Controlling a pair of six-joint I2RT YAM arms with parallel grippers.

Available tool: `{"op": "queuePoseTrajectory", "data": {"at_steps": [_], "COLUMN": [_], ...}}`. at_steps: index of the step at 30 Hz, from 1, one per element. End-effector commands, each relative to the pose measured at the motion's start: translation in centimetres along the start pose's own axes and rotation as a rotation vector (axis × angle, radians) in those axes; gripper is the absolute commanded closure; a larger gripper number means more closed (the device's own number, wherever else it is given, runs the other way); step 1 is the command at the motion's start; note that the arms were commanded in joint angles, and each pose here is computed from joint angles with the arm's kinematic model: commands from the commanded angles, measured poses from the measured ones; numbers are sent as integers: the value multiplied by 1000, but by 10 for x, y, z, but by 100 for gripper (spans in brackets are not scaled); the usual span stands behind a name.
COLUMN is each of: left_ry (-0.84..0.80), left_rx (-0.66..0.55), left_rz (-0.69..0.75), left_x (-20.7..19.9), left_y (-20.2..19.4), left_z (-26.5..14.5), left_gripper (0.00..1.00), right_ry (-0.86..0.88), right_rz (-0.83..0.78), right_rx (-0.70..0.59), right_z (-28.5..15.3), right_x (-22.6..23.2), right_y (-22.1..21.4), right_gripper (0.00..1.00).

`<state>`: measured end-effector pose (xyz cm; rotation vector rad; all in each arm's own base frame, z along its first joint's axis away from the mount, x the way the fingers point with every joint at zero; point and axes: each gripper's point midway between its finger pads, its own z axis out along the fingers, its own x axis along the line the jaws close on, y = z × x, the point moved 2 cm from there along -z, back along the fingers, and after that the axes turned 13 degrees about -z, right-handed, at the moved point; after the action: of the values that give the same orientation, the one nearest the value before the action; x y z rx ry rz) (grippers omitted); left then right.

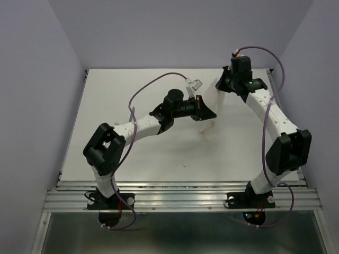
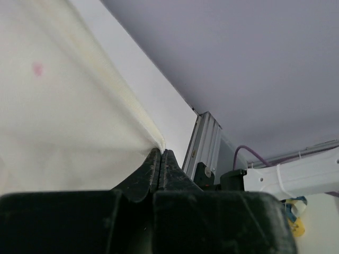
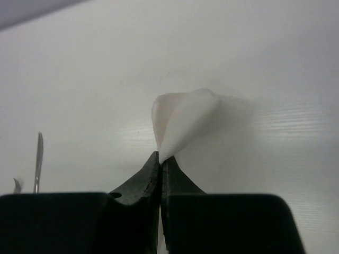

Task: Fold the napkin into a case and place the utensils inside
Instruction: Turn over the upper triangle folded napkin at the center of the board.

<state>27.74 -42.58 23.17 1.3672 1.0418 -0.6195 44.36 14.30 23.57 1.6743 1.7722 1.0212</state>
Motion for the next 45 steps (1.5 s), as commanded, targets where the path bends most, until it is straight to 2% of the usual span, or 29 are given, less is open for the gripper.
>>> {"op": "queuePoseTrajectory", "data": {"at_steps": [1,10,16,23,29,33,34,35,37,38,40,41,42,43,44,45], "left_ry": [-45,-3,-38,-197,-330,-472,-490,-469,-515,-484,-514,-483,-579,-597,-561,-577], "left_rx": [82,144,193,310,393,438,435,453,437,442,432,453,408,400,417,409], "left_rz": [101,124,113,102,78,51,33,-3,-2,-25,-49,-99,-75,-104,-194,-210], "left_x": [-57,-67,-77,-123,-163,-188,-188,-172,-182,-168,-165,-145,-154,-149,-129,-125], "left_y": [4,-7,-21,-59,-84,-98,-99,-108,-107,-114,-116,-129,-124,-127,-135,-136], "left_z": [9,43,72,125,143,129,125,122,110,106,98,91,80,72,64,58], "left_gripper": [100,100,100,100,100,100,100,100,100,100,100,100,100,100,100,100], "right_ry": [-82,-162,-262,-438,-576,-583,-573,-535,-494,-451,-397,-385,-370,-354,-320,-294], "right_rz": [124,246,302,304,268,214,197,176,136,123,100,93,85,75,57,48], "right_rx": [-295,-361,-383,-414,-428,-398,-381,-366,-288,-280,-238,-217,-192,-176,-148,-138], "right_z": [-41,-68,-89,-137,-171,-179,-178,-174,-159,-155,-139,-130,-118,-110,-97,-88], "right_x": [-42,-89,-135,-188,-205,-204,-203,-198,-196,-190,-180,-176,-172,-166,-151,-141], "right_y": [73,66,53,41,42,48,49,51,46,49,43,38,32,28,19,14], "right_gripper": [99,99,99,99,99,99,99,99,99,99,99,99,99,99,99,99]}}
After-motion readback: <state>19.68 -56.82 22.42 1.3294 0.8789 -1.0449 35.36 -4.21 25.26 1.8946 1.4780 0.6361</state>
